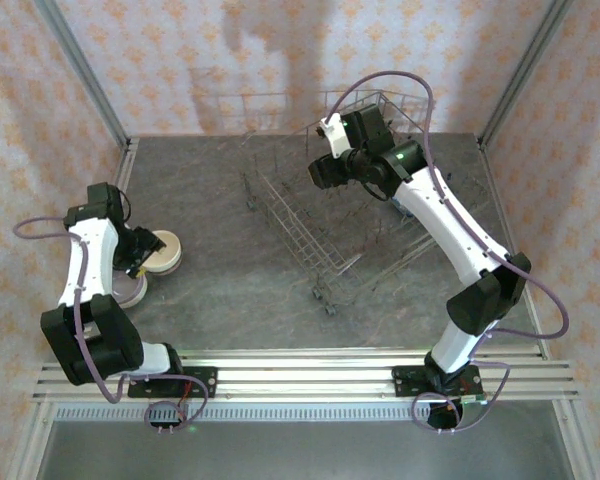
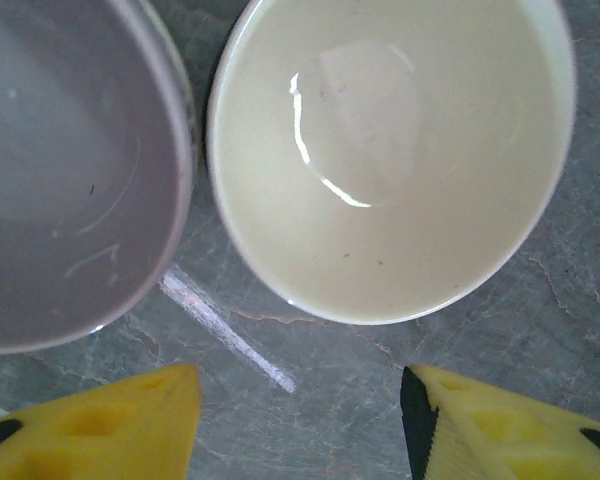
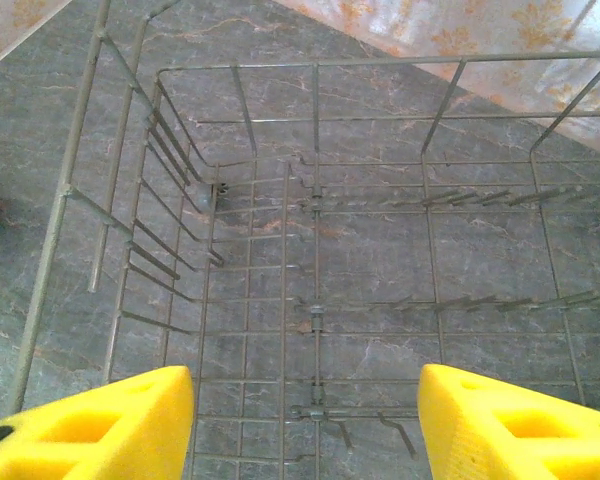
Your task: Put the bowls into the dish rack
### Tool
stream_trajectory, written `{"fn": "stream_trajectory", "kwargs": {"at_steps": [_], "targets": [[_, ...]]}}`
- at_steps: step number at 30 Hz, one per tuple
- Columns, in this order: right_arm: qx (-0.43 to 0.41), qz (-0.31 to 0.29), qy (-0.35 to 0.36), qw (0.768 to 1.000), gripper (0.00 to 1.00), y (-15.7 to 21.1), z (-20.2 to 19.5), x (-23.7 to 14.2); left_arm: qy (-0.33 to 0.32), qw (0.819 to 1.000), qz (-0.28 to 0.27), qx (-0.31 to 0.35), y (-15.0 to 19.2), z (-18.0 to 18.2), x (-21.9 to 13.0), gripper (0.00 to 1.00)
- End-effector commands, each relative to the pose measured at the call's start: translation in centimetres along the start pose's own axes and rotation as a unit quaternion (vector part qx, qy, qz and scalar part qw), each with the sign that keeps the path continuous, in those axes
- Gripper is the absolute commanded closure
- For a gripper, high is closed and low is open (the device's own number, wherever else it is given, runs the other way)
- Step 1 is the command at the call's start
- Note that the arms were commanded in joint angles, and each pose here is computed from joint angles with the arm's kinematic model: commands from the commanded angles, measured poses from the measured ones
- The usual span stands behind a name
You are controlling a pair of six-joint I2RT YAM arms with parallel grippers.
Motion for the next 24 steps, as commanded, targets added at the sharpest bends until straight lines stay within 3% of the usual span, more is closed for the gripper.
{"fn": "stream_trajectory", "kwargs": {"at_steps": [1, 8, 24], "targets": [[-0.005, 0.002, -0.012, 1.0, 0.4, 0.4, 0.3, 0.1, 0.016, 0.997, -0.002, -0.082, 0.6, 0.7, 0.1, 0.45], [-0.018, -0.002, -0.015, 1.0, 0.39, 0.8, 0.5, 0.0, 0.02, 0.989, -0.014, -0.149, 0.7, 1.4, 1.6, 0.48], [-0.021, 0.0, -0.013, 1.0, 0.39, 1.1, 0.5, 0.2, 0.007, 0.98, -0.014, -0.198, -0.8, 0.5, 3.5, 0.52]]}}
Point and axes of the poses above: each hand's point on the last joint's axis, 136 mm out from that joint toward the fingers, its own x axis out along the fingers, its own z axis along the line the jaws close on, y = z × x, the point moved 7 cm from there along -x, back along the fingers, and after that the axes turned 12 degrees about -x, right-handed, at the moved point
